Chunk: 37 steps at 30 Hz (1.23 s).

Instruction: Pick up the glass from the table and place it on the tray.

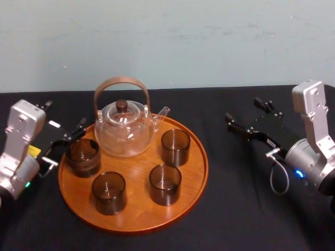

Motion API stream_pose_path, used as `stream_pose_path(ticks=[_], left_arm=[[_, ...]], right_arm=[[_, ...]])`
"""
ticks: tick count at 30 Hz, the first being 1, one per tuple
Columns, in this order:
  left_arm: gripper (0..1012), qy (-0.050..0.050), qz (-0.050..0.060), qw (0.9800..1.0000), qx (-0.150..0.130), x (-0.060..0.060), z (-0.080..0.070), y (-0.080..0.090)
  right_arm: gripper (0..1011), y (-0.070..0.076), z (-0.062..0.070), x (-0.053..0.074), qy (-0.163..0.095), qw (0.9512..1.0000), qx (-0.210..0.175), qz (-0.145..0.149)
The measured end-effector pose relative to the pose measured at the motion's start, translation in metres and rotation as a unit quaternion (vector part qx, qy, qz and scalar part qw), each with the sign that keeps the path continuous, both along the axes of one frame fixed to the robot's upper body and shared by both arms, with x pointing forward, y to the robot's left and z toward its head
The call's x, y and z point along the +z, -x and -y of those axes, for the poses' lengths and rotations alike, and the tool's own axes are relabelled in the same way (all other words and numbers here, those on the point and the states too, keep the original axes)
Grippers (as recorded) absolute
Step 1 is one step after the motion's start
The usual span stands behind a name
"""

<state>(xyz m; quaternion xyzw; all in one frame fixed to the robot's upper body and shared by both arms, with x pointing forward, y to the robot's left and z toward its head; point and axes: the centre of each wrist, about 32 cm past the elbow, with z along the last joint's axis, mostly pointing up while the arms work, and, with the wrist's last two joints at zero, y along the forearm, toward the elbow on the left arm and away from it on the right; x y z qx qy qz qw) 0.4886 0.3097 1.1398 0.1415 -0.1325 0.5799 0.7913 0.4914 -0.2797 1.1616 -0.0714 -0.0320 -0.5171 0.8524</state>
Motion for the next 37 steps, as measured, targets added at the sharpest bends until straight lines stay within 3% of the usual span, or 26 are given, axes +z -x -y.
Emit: stream_pose_path(ticks=[37], left_arm=[[1001,0.0,0.0,1.0,0.0,0.0,0.0,0.0]], right_arm=[[1002,-0.0004,0.0005,0.0008,0.001,1.0,0.003,-0.001]])
